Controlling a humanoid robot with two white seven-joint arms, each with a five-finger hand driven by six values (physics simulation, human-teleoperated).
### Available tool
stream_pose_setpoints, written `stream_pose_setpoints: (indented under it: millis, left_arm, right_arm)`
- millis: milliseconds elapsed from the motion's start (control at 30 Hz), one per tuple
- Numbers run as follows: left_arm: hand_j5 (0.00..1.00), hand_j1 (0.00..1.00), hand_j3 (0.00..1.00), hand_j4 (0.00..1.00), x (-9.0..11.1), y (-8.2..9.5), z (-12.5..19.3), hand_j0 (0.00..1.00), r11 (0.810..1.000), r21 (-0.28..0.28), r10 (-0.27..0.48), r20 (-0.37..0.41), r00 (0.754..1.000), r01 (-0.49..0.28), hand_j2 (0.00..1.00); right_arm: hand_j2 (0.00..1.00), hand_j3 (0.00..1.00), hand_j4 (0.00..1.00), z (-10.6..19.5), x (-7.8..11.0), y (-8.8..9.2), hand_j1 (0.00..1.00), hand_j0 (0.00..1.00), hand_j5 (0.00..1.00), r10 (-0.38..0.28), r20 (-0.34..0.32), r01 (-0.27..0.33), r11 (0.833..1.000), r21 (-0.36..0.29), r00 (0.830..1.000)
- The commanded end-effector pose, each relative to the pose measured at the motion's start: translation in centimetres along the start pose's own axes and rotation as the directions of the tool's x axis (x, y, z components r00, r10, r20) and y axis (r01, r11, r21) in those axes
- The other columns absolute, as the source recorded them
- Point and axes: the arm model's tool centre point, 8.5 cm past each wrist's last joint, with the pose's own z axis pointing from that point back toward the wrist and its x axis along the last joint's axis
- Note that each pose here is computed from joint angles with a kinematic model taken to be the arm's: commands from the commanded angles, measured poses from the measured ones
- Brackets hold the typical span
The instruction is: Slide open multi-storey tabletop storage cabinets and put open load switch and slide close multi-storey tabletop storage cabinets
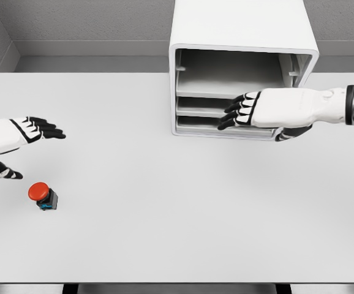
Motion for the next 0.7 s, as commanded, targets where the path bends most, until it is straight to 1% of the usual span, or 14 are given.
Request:
stream_pose_setpoints:
  millis: [0,100,133,200,400,500,667]
  left_arm:
    - [1.0,1.0,1.0,1.0,0.1,-0.6,-0.2,1.0,1.0,-0.015,0.022,0.007,1.0,-0.021,1.0]
    - [1.0,1.0,1.0,1.0,0.4,-0.9,-0.4,1.0,0.999,-0.021,0.029,0.02,0.999,-0.028,1.0]
    - [1.0,1.0,1.0,1.0,0.4,-0.9,-0.5,1.0,0.999,-0.019,0.03,0.023,0.999,-0.029,1.0]
    - [1.0,1.0,1.0,1.0,0.5,-1.5,-0.7,1.0,0.999,-0.038,0.04,0.027,0.999,-0.039,1.0]
    - [1.0,1.0,1.0,1.0,0.5,-1.6,-0.7,1.0,0.999,-0.036,0.042,0.029,0.999,-0.041,1.0]
    - [1.0,1.0,1.0,1.0,0.5,-1.6,-0.7,1.0,0.999,-0.037,0.039,0.026,0.999,-0.038,1.0]
    - [1.0,1.0,1.0,1.0,0.4,-1.5,-0.7,1.0,0.999,-0.038,0.039,0.024,0.999,-0.038,1.0]
  right_arm:
    - [1.0,1.0,1.0,0.1,-0.1,0.1,1.0,1.0,1.0,-0.007,-0.004,0.007,1.0,0.0,1.0]
    - [1.0,1.0,1.0,0.2,-0.3,0.4,1.0,1.0,1.0,-0.017,-0.01,0.017,1.0,0.01,1.0]
    - [1.0,1.0,1.0,0.3,-0.4,0.2,1.0,1.0,1.0,-0.013,-0.014,0.013,1.0,0.008,1.0]
    - [1.0,1.0,1.0,-0.1,-0.2,0.0,1.0,1.0,1.0,-0.008,-0.002,0.008,1.0,0.001,1.0]
    - [1.0,1.0,1.0,-0.2,-0.1,-0.1,1.0,1.0,1.0,-0.004,0.003,0.004,1.0,0.0,1.0]
    - [1.0,1.0,1.0,-0.3,-0.2,-0.7,1.0,1.0,1.0,0.005,0.004,-0.005,1.0,-0.009,1.0]
    - [1.0,1.0,1.0,-0.2,-0.2,-1.0,1.0,1.0,1.0,0.01,0.001,-0.01,1.0,-0.012,1.0]
